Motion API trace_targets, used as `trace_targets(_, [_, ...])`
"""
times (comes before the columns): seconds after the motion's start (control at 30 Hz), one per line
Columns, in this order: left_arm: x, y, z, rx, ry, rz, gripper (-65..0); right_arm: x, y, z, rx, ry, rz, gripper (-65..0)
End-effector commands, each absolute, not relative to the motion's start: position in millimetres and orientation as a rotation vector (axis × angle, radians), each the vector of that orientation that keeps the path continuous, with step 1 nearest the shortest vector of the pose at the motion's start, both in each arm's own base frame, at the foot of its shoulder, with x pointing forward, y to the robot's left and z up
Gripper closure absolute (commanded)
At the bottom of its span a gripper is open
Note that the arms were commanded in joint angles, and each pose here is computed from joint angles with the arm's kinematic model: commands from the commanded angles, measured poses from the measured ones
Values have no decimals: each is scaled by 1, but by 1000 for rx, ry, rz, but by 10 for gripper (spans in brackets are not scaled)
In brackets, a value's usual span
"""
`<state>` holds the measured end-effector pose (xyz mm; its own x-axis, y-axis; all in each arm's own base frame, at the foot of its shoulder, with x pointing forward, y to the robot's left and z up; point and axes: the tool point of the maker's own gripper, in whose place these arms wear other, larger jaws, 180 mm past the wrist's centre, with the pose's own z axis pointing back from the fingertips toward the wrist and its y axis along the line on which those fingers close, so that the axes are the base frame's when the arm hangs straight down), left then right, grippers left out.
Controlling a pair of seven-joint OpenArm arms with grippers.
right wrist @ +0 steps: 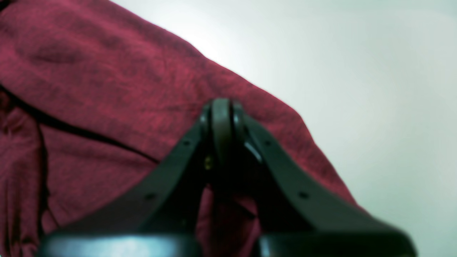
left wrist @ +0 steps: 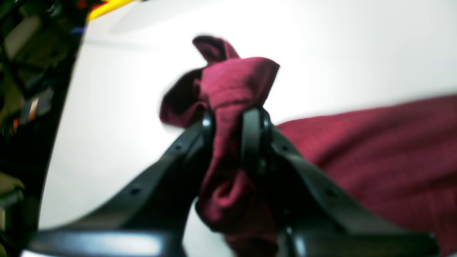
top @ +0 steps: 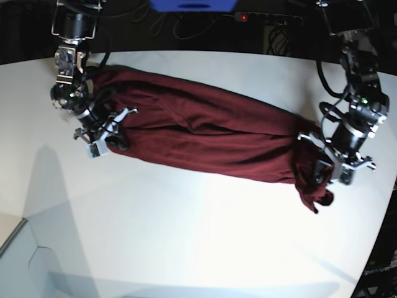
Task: Layout the t-shirt on the table in an organized manner, then fold the t-shirt properly
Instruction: 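Lift the strip end with the left gripper and carry it toward the middle, then lay the folded end onto the strip and release the left gripper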
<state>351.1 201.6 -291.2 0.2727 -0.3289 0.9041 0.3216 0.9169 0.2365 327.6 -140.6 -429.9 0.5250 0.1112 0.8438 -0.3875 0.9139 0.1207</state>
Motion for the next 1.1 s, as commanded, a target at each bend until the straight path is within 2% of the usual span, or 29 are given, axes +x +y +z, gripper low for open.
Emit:
trace_targets(0.0, [355, 188, -277, -5, -1266, -481, 0, 327, -143, -431, 294, -953, 325, 0])
trace_targets(0.23, [333, 86, -315, -76, -1166, -755, 0, 327, -143, -431, 292, -953, 325, 0])
trace_targets(0.4, [328, 47, -324, -77, -1150, -820, 0, 327, -144, -431, 291, -954, 322, 0])
trace_targets(0.7, [320, 30, -349, -44, -1076, -911, 0, 328, -145, -430, 289, -958, 323, 0])
trace_targets(1.07, [307, 3, -352, -100, -1073, -967, 0, 328, -145, -430, 290, -960, 321, 0])
